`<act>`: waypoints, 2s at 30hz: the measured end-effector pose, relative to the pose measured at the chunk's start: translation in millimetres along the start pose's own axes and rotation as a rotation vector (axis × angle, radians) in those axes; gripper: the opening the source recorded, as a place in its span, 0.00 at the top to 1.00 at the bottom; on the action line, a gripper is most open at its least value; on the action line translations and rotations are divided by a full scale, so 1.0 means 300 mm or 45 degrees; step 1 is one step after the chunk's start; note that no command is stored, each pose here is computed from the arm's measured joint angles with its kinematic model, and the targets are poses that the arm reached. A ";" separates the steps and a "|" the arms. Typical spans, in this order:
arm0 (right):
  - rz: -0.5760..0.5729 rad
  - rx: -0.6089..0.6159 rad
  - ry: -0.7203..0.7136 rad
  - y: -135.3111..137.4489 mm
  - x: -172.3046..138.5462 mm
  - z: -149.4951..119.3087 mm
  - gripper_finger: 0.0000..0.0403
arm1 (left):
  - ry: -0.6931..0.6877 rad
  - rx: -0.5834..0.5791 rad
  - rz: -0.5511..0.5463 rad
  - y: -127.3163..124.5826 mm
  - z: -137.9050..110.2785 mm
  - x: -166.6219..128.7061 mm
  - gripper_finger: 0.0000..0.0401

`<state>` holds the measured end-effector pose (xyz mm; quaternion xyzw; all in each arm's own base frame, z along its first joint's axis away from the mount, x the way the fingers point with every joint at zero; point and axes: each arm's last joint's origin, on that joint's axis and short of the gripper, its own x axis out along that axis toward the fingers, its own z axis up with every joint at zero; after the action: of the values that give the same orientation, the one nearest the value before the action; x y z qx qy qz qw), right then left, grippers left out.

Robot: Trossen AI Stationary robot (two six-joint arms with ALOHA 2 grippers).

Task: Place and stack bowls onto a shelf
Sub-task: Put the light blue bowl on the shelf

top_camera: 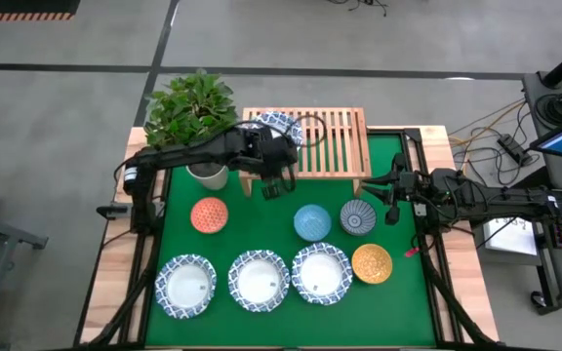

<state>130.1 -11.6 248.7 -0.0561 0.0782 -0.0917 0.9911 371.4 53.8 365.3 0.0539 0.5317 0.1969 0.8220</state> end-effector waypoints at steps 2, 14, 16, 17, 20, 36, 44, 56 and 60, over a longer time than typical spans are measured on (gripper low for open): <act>0.000 -0.010 0.001 0.000 0.000 0.000 0.83 | -0.014 -0.029 0.013 0.002 0.004 -0.006 0.93; 0.001 0.003 0.005 0.000 0.002 -0.001 0.83 | -0.034 0.048 -0.063 -0.119 -0.007 -0.054 0.94; 0.001 0.003 0.006 0.000 0.002 -0.001 0.83 | -0.040 0.082 -0.075 -0.145 -0.010 -0.063 0.94; 0.001 0.004 0.005 0.001 0.002 -0.001 0.83 | -0.044 0.093 -0.081 -0.156 -0.011 -0.067 0.94; 0.001 0.034 0.006 0.000 0.002 -0.001 0.83 | -0.055 0.122 -0.095 -0.183 -0.016 -0.081 0.94; 0.008 0.170 0.066 0.003 0.003 -0.019 0.83 | -0.118 0.441 -0.382 -0.423 -0.102 -0.157 0.94; 0.139 0.258 0.054 0.013 0.003 -0.014 0.83 | -0.348 0.274 -0.455 -0.395 -0.243 -0.176 0.94; 0.219 0.318 0.097 0.057 0.085 0.011 0.83 | -0.754 0.068 -0.592 -0.293 -0.471 -0.234 0.94; 0.262 0.310 0.146 0.084 0.129 0.046 0.83 | -0.725 -0.014 -0.617 -0.273 -0.532 -0.218 0.94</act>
<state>174.5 7.1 253.5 0.0780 0.1281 -0.0016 0.9887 227.1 -65.6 328.3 -0.0252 0.2781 -0.0234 0.9599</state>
